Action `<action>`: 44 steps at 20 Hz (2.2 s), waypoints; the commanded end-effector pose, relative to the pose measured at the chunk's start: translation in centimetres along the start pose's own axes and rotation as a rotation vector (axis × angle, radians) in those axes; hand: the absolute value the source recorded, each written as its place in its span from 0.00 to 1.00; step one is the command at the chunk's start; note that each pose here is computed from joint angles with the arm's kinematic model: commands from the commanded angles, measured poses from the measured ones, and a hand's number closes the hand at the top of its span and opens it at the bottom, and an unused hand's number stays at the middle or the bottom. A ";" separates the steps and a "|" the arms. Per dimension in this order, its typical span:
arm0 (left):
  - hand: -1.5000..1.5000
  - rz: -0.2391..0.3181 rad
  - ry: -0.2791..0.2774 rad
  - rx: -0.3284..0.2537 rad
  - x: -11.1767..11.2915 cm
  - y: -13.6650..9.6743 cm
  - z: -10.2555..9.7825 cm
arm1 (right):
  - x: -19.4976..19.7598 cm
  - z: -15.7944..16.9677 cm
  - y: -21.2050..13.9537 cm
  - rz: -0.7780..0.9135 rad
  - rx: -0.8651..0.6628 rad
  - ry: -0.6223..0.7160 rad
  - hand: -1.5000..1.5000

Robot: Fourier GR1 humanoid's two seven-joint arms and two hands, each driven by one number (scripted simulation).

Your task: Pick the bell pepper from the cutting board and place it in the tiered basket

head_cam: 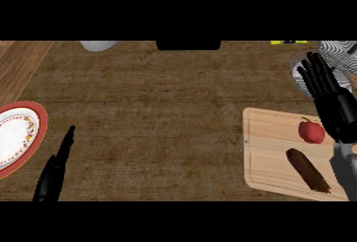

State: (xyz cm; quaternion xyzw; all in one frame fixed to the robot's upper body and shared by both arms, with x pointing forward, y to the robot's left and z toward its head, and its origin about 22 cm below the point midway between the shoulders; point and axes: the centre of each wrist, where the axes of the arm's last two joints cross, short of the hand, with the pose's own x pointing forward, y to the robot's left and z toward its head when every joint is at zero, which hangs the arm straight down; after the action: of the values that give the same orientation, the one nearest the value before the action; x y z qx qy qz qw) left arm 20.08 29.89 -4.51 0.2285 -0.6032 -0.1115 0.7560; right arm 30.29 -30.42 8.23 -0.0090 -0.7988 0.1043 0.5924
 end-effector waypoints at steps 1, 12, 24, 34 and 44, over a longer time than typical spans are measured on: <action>0.50 0.022 -0.016 0.038 1.7 0.9 -1.2 | 1.4 0.7 -1.7 0.088 -0.127 -0.061 1.00; 0.50 0.294 0.109 0.006 0.2 -3.5 2.1 | -0.8 8.7 -11.1 0.503 -1.359 -0.020 0.00; 0.50 0.273 0.047 -0.044 2.0 -3.4 0.2 | -1.2 16.7 -2.5 0.648 -1.009 0.462 0.00; 0.50 0.279 0.018 -0.085 3.2 -4.6 -0.6 | 0.8 15.7 -2.3 0.943 -0.938 0.832 0.00; 0.50 0.284 0.042 -0.083 2.7 -6.6 -0.2 | 3.3 4.5 3.1 1.134 -0.961 1.002 0.00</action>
State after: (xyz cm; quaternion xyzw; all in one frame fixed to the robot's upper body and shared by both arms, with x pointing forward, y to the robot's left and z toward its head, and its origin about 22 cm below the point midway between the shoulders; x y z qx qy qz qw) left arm 21.88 23.87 -4.76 0.1106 -0.6180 -0.0239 0.7780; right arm 21.64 -30.27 7.94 -0.6696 -0.3486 0.0246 0.6554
